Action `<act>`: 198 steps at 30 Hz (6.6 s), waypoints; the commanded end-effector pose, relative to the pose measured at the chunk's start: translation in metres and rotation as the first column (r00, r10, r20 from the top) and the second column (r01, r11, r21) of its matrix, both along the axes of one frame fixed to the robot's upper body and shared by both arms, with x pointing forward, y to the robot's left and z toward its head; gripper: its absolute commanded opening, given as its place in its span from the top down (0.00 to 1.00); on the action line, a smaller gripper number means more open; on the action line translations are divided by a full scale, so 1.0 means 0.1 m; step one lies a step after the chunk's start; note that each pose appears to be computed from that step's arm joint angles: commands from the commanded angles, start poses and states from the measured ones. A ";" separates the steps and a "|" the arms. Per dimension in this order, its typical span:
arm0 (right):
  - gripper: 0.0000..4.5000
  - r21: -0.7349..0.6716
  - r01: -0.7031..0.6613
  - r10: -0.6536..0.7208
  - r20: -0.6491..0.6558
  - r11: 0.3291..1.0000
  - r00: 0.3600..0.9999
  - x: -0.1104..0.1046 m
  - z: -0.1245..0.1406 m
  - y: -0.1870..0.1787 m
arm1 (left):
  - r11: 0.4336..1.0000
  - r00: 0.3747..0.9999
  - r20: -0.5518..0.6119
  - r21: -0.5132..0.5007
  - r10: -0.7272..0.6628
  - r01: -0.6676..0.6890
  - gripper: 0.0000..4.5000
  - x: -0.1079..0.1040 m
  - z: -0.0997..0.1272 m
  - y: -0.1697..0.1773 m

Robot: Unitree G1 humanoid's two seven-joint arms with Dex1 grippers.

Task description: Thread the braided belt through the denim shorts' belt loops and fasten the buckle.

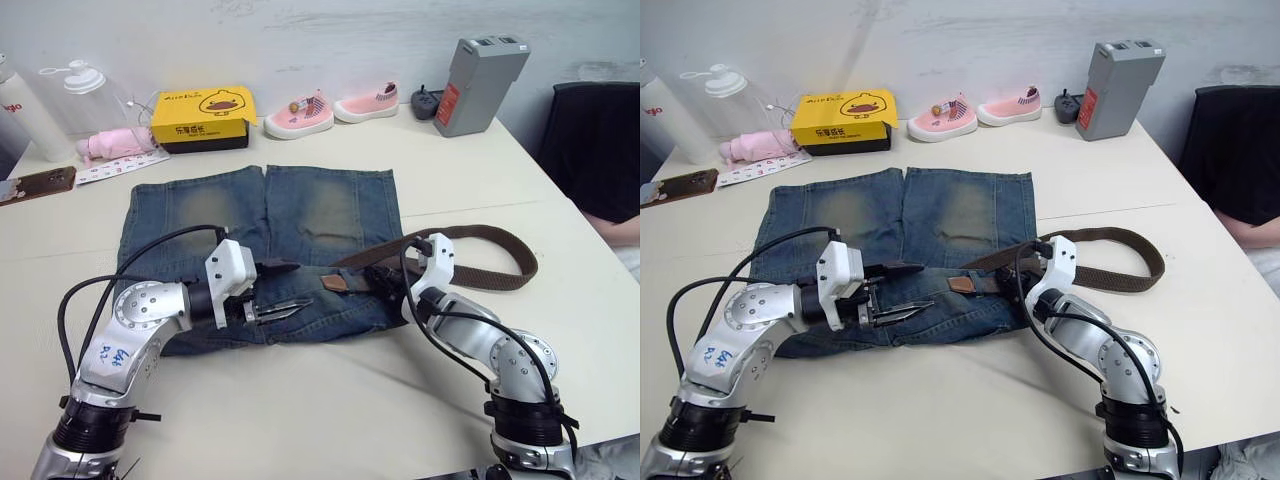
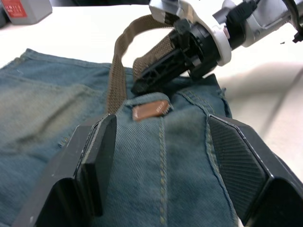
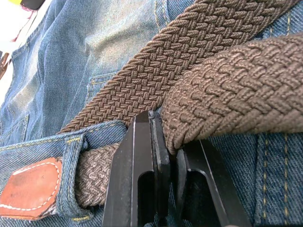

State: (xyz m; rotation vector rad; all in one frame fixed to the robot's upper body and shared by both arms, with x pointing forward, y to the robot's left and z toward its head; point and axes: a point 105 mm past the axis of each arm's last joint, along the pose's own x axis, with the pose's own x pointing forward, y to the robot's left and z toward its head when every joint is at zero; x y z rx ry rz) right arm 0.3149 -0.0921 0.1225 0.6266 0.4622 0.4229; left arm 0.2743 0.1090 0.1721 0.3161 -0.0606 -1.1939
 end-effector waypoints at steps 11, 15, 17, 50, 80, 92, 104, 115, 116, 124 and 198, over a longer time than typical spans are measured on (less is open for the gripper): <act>1.00 0.092 -0.086 0.078 0.092 0.992 0.993 -0.08 0.24 0.23 | 0.988 0.987 0.102 0.102 -0.125 0.114 0.25 0.26 -0.02 -0.25; 1.00 0.104 -0.093 0.080 0.120 0.990 0.990 -0.10 0.30 0.24 | 0.985 0.984 0.133 0.144 -0.118 0.099 0.25 0.36 -0.09 -0.31; 1.00 0.109 -0.095 0.080 0.131 0.990 0.988 -0.11 0.32 0.25 | 0.986 0.984 0.145 0.146 -0.103 0.082 0.25 0.42 -0.08 -0.33; 1.00 0.110 -0.072 0.059 0.117 0.991 0.991 -0.11 0.31 0.18 | 0.919 0.834 0.496 0.393 -0.243 0.034 1.00 0.29 -0.18 -0.13; 0.20 -0.987 0.023 0.863 0.152 0.161 0.481 -0.55 -0.04 -0.10 | 0.936 0.863 0.477 0.352 -0.166 -0.014 1.00 0.08 0.07 0.07; 0.99 -0.977 0.055 0.509 0.155 0.206 0.847 -0.13 -0.06 -1.25 | 0.911 0.831 0.506 0.413 -0.229 0.000 1.00 -0.03 -0.04 0.07; 0.89 -0.965 0.014 0.466 0.139 0.262 0.874 -0.25 -0.11 -1.36 | 0.934 0.788 0.576 0.358 -0.220 -0.001 1.00 -0.04 0.05 -0.07; 0.00 -0.595 -0.161 0.434 0.349 0.787 0.831 -0.55 0.71 -0.93 | 0.956 0.688 0.713 0.279 -0.140 -0.095 1.00 -0.02 0.18 -0.03; 0.00 -0.479 -0.272 0.459 0.331 0.834 0.824 -0.62 0.72 -0.77 | 0.956 0.677 0.722 0.277 -0.139 -0.100 1.00 -0.02 0.17 -0.04; 0.00 0.118 -0.523 0.503 0.160 0.844 0.849 -0.91 0.68 -0.03 | 0.954 0.637 0.757 0.277 -0.145 -0.112 1.00 -0.04 0.14 -0.06; 1.00 0.130 -0.022 -0.023 0.332 0.991 0.943 -0.02 0.68 -0.05 | 0.992 0.993 0.018 -0.038 0.119 -0.119 0.25 -0.27 -0.07 0.21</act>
